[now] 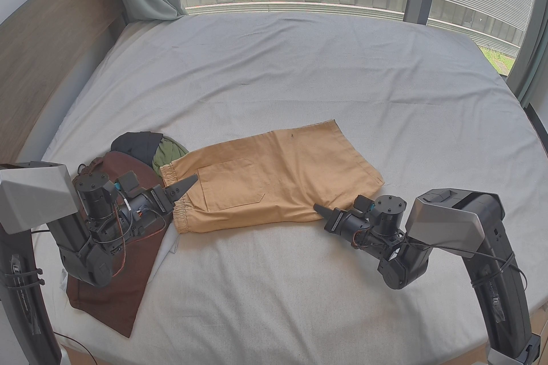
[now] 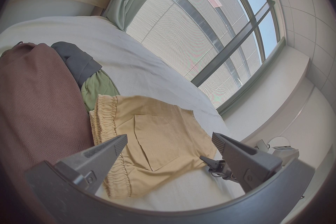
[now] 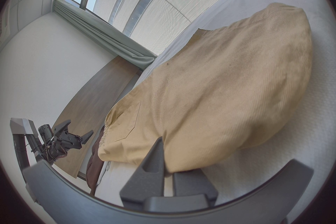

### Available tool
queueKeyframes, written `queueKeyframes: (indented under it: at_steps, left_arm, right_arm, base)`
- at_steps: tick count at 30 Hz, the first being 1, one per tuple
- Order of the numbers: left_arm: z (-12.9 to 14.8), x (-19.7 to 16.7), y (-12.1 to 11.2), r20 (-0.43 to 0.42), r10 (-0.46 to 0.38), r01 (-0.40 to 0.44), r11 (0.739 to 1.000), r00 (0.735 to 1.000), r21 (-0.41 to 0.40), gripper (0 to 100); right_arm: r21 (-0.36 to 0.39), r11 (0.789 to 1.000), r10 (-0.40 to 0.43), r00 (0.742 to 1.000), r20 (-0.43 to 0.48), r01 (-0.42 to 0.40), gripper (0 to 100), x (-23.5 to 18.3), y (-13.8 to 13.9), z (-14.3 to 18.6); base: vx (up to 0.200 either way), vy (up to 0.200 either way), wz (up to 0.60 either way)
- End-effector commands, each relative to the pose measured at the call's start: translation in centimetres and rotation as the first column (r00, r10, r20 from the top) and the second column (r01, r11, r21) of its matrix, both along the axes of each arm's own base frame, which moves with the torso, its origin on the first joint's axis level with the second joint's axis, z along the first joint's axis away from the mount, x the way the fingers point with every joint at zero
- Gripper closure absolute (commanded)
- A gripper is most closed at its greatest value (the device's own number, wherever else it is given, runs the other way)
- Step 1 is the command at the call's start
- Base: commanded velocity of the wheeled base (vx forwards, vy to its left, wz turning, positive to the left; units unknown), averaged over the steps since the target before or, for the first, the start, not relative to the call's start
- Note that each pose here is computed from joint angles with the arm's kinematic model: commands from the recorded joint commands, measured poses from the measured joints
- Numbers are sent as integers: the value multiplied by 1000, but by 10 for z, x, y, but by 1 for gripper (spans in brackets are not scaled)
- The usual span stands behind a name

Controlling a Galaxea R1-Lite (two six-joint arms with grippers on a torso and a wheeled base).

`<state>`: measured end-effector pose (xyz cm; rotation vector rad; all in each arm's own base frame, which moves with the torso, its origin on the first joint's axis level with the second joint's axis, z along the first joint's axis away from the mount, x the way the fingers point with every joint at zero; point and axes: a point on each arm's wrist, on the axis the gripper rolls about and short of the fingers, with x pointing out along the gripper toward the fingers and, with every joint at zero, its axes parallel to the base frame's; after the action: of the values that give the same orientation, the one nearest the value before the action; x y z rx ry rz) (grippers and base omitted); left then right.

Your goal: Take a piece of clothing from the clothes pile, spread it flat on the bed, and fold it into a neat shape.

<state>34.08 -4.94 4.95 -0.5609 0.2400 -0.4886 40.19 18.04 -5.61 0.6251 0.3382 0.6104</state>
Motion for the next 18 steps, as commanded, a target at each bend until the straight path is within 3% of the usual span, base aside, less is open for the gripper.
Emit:
queueKeyframes:
  at_steps: [1,10,18]
  left_arm:
    - [-2,-2,1,-8,-1,1,1000,1000,6,0]
    - [-2,-2,1,7,-3,3,1000,1000,31,0]
    - [-2,-3,0,5,-7,7,999,1000,35,0]
  right_arm:
    - [1,1000,-1,1000,11,1,100,-13,-7,16]
    - [-35,999,-12,998,-63,10,100,-43,-16,20]
    - [-133,991,-46,990,-131,29,100,-81,-31,26]
  base:
    - [0,0,0]
    - [0,0,0]
    - [0,0,0]
